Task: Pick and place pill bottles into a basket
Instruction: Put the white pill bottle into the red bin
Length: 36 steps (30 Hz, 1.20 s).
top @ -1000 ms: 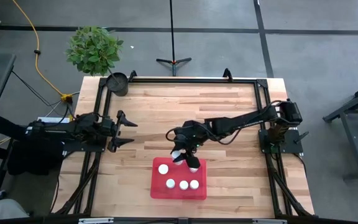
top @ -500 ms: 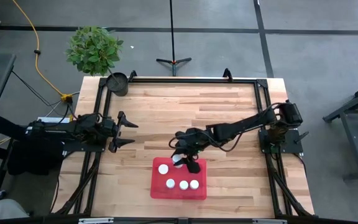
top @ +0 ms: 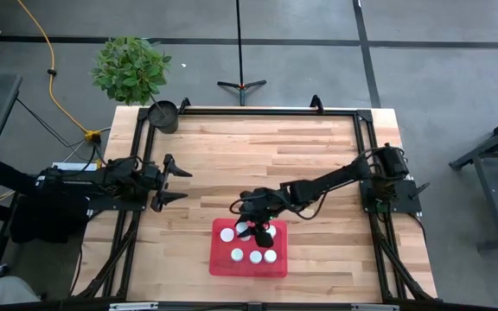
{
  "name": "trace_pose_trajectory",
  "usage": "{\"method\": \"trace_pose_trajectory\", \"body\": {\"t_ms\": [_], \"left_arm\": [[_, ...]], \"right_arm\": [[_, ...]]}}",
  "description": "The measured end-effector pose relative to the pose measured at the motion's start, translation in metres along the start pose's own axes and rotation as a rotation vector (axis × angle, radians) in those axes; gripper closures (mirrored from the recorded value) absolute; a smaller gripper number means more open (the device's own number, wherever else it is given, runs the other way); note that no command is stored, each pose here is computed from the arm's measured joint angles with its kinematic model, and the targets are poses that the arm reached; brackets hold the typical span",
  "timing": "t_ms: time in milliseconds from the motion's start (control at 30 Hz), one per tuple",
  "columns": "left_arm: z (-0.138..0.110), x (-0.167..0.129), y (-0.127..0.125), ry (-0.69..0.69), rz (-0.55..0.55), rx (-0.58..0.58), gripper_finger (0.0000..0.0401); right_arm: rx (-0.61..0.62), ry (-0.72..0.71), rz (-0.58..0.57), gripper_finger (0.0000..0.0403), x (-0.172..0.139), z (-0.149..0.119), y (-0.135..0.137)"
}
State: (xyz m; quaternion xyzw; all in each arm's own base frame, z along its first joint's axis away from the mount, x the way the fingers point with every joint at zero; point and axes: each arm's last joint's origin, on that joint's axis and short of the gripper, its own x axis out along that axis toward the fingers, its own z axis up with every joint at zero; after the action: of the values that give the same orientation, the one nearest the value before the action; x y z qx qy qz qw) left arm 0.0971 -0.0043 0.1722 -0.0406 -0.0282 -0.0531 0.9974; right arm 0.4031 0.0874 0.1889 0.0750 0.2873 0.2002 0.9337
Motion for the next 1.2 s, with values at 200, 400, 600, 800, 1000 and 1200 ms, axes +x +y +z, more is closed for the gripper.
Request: {"method": "trace_pose_trajectory", "body": {"t_ms": [200,400,600,800,1000,1200], "left_arm": [[0.0,0.0,0.0,0.003,-0.004,-0.001,0.0048],[-0.001,0.0,0.0,0.009,-0.003,-0.001,0.0048],[-0.001,0.0,0.0,0.009,-0.003,-0.001,0.0048],[-0.001,0.0,0.0,0.009,-0.003,-0.001,0.0048],[-0.002,0.0,0.0,0.016,-0.001,-0.002,0.0048],[-0.003,0.0,0.0,0.026,-0.001,-0.003,0.0048]], "right_arm": [[0.001,0.027,0.011,0.026,0.009,-0.008,0.004],[0.019,0.062,0.028,0.026,0.017,-0.017,0.004],[0.026,0.089,0.032,0.026,0.025,-0.026,0.001],[0.029,0.093,0.008,0.026,0.03,-0.031,-0.005],[0.009,0.076,-0.065,0.026,0.031,-0.031,-0.007],[-0.015,0.068,-0.151,0.026,0.031,-0.031,-0.006]]}}
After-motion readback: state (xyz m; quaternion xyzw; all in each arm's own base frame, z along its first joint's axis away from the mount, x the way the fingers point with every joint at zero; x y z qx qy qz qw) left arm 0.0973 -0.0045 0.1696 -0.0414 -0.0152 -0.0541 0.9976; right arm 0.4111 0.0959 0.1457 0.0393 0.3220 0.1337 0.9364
